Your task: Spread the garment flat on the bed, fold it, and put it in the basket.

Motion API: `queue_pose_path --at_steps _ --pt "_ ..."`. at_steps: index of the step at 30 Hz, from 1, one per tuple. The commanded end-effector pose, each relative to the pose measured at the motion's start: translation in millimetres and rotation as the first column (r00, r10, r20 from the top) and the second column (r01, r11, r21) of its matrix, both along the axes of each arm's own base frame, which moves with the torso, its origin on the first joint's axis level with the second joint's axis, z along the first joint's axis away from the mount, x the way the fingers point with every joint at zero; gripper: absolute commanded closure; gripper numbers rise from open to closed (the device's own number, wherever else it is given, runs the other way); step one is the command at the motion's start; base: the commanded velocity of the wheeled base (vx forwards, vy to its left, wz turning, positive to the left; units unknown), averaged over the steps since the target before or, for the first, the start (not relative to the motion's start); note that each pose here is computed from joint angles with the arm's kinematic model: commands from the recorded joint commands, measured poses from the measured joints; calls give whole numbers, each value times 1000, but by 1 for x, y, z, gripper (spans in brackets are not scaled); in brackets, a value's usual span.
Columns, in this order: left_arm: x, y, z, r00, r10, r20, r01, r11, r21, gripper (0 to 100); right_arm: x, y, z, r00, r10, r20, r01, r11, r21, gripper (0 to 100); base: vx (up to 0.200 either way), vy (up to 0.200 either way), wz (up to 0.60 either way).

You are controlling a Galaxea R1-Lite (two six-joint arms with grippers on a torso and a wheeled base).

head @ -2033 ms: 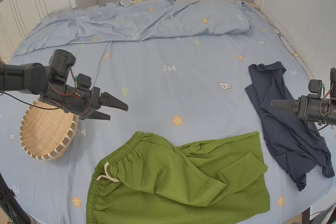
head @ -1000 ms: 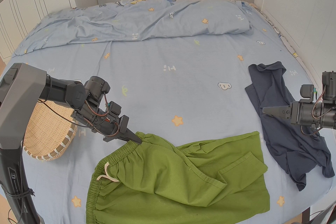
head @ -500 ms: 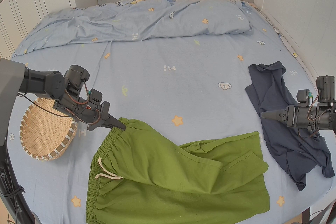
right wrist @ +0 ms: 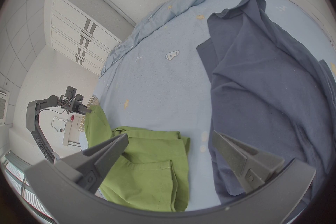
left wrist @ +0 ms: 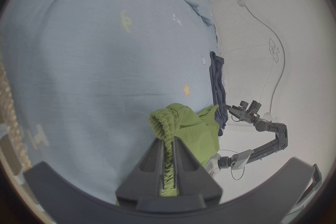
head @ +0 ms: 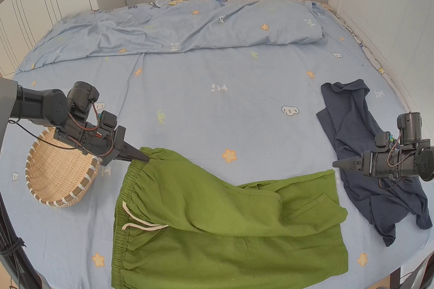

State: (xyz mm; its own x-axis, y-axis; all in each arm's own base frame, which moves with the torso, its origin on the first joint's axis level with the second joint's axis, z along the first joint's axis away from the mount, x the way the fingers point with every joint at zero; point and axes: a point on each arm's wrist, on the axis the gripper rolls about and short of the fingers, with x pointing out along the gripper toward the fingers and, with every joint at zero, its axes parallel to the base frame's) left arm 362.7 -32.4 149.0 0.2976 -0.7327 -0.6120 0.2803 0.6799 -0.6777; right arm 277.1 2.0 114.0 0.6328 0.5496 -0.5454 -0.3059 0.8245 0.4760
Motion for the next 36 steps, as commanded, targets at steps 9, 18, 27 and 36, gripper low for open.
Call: queue_pose_path --at_steps 9,18,27,36 --pt "-32 -15 -7 995 -98 -32 98 995 8 100 -21 9 -6 999 43 11 -43 999 -6 0 0 0 0" --pt "-37 -20 -15 991 -122 -46 123 992 19 100 -33 30 -16 991 131 -27 -132 991 -11 0 0 0 0" --pt "-34 -17 -13 993 -110 -35 111 994 20 100 -31 41 -34 982 174 -73 -175 984 -11 0 0 0 0" --pt "-33 -13 -11 995 -100 -26 100 995 20 100 -29 47 -49 973 193 -123 -196 981 -10 0 0 0 0"
